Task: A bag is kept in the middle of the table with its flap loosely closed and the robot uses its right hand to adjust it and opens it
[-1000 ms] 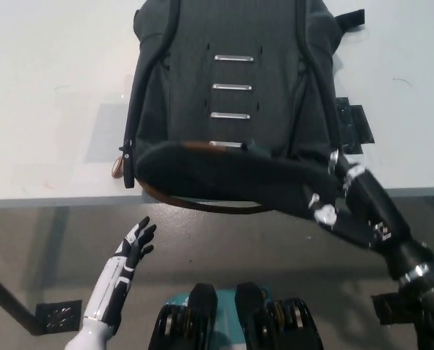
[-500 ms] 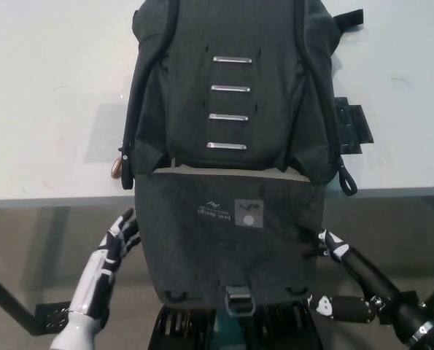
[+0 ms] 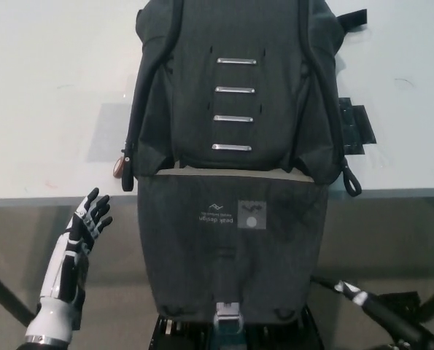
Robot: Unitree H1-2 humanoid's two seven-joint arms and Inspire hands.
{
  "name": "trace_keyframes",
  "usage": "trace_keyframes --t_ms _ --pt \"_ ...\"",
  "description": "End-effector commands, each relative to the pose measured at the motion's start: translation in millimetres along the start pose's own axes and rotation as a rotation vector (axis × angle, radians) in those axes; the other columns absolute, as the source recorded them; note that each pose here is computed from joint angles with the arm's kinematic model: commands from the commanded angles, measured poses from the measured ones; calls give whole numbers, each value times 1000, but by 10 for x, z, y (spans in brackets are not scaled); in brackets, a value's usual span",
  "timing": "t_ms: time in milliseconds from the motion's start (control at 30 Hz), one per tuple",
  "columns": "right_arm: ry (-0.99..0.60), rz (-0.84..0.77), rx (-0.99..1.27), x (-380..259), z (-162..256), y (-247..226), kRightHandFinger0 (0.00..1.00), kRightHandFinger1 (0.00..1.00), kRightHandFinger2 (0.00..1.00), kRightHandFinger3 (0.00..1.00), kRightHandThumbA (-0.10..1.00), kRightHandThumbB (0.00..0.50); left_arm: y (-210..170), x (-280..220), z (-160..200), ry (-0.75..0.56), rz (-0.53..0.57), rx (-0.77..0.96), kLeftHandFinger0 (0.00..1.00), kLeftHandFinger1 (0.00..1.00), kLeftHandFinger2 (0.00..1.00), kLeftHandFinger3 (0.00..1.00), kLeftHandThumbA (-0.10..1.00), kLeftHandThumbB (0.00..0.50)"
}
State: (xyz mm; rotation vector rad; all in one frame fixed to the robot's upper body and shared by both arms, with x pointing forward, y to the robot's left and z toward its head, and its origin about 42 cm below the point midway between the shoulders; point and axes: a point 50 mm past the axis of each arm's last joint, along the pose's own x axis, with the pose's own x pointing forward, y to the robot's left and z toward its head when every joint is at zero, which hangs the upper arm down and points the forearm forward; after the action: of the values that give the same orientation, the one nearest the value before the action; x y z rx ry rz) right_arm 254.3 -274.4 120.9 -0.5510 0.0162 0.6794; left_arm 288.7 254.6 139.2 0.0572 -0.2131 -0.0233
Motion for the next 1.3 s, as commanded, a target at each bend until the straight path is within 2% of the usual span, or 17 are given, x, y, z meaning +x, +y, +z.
trace_keyframes --t_ms 0,33,67,100,167,200,267,467,833,1000,1133,1267 --pt "-23 -135 110 -117 9 -138 1000 1000 1000 1000 1000 217 38 84 149 -55 13 -26 1000 1000 1000 1000 1000 178" --pt "-42 -213 192 -141 -21 -156 1000 1000 1000 1000 1000 201 37 81 153 -56 15 -22 1000 1000 1000 1000 1000 170" --pt "-100 -302 264 -152 -60 -161 1000 1000 1000 1000 1000 137 35 82 153 -57 17 -22 1000 1000 1000 1000 1000 167" --pt "-120 -353 313 -147 -89 -161 1000 1000 1000 1000 1000 149 41 83 154 -56 18 -22 1000 1000 1000 1000 1000 166" --pt "-160 -477 392 -126 -117 -138 1000 1000 1000 1000 1000 236 41 87 157 -55 21 -29 1000 1000 1000 1000 1000 155" --pt "-163 -484 396 -125 -117 -135 1000 1000 1000 1000 1000 278 42 88 158 -55 21 -29 1000 1000 1000 1000 1000 154" --pt "-239 -605 560 -84 -105 -75 1000 1000 1000 1000 1000 303 38 81 143 -59 9 -36 1000 1000 1000 1000 1000 132" --pt "-342 -701 717 -50 -72 8 1000 1000 1000 1000 1000 326 10 35 106 -45 7 -38 1000 1000 1000 1000 1000 127" --pt "-409 -707 764 49 10 55 1000 1000 1000 1000 1000 304 -39 -51 90 -9 -16 0 1000 1000 1000 1000 1000 142" --pt "-378 -705 749 156 -40 91 1000 1000 1000 1000 1000 315 -37 -51 79 -9 -24 10 1000 1000 1000 1000 1000 132" --pt "-362 -699 756 195 -79 99 1000 1000 1000 1000 1000 297 -39 -46 72 -10 -33 9 1000 1000 1000 1000 1000 126" --pt "-358 -676 770 210 -93 113 1000 1000 1000 1000 1000 313 -49 -67 62 -3 -34 16 1000 1000 1000 1000 1000 127"
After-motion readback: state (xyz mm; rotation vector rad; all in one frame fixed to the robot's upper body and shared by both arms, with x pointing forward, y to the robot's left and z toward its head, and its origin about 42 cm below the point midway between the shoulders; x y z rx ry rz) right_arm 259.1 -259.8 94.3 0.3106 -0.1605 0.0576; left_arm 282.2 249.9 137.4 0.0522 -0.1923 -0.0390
